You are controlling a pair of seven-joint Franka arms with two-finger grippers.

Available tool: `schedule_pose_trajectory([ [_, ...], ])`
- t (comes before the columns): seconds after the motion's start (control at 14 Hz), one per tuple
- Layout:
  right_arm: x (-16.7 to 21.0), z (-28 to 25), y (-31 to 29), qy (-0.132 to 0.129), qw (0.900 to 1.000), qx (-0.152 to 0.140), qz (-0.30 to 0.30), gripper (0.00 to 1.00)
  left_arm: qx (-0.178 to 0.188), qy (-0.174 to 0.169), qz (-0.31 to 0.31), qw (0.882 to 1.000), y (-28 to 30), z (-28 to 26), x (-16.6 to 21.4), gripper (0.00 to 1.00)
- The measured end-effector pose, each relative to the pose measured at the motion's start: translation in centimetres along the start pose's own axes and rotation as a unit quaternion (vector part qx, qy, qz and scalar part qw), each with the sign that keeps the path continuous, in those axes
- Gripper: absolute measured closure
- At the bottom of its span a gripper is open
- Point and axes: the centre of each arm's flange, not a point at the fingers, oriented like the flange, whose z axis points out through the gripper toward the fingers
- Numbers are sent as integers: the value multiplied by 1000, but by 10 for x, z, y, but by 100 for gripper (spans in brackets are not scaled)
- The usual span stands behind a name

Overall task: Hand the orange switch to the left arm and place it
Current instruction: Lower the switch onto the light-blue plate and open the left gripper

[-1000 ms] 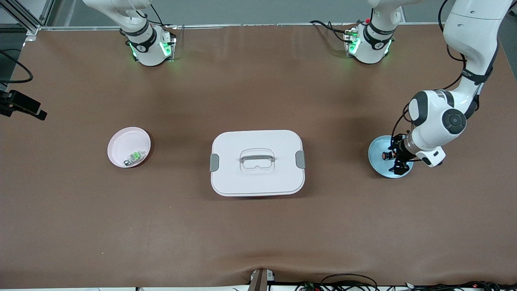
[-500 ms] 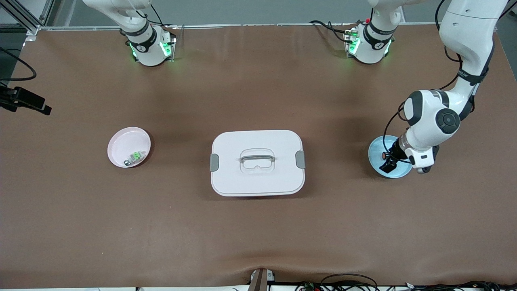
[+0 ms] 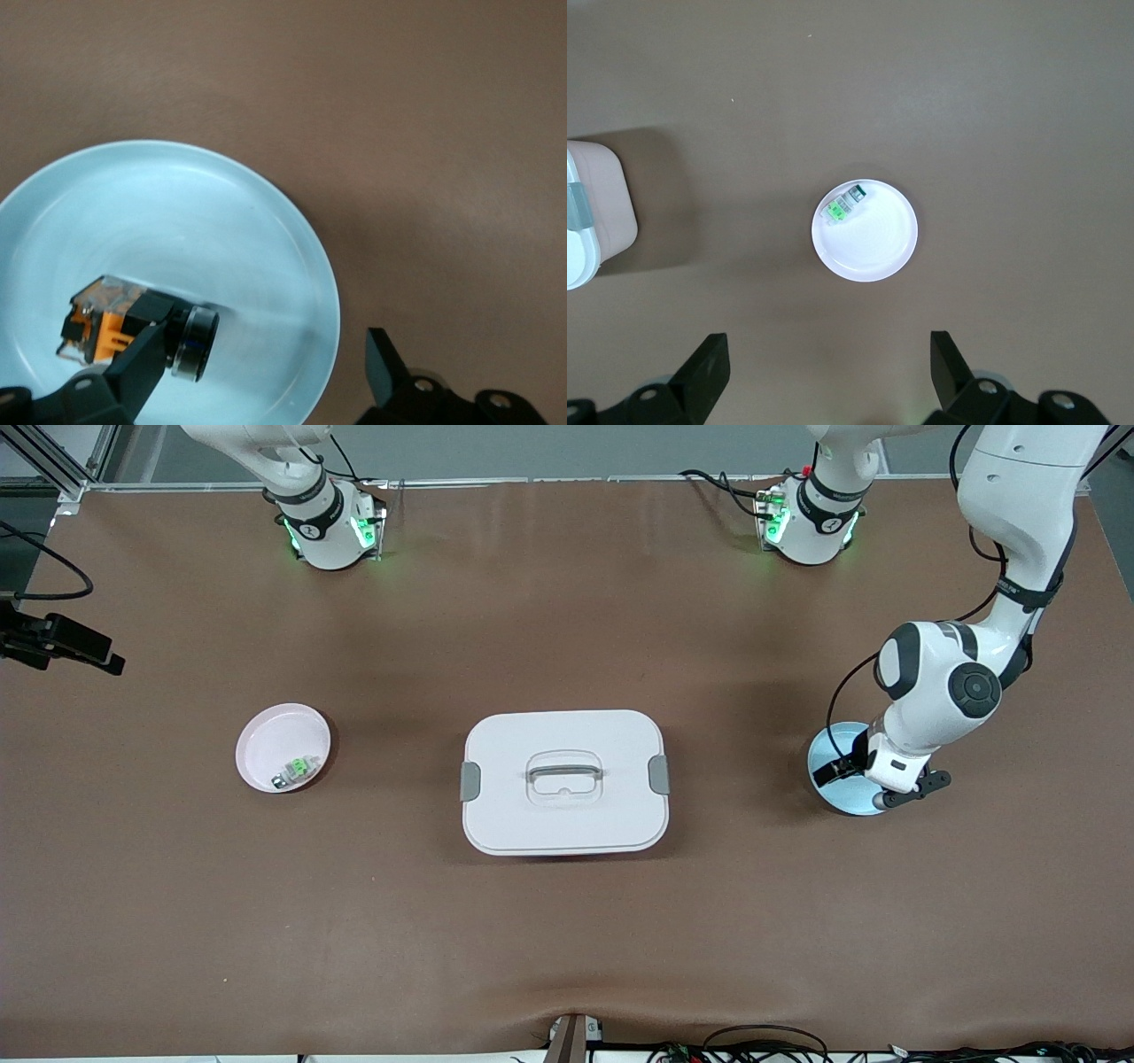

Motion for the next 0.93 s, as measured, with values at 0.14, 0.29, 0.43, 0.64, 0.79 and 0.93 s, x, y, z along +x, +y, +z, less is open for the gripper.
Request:
schedule_pose_trajectory([
  [0.14,0,0,-1,-1,1000,0,-9,0,-7,0,41,999,2,-3,0,0],
  [0.29,0,-1,-1,-1,1000,0,-31,0,-10,2,57,998,6,-4,-1,0],
  [0.43,-1,-1,1,0,999,-1,-39,0,-10,2,61,998,10,-5,-2,0],
  [0.64,1,-4,3,8,999,-13,-41,0,-13,6,62,998,15,-9,-2,0],
  [0.79,2,-5,3,13,999,-17,-41,0,-16,12,64,998,21,-16,-2,0],
  [0.93,2,-5,3,14,999,-18,-41,0,-17,21,67,997,25,-25,1,0],
])
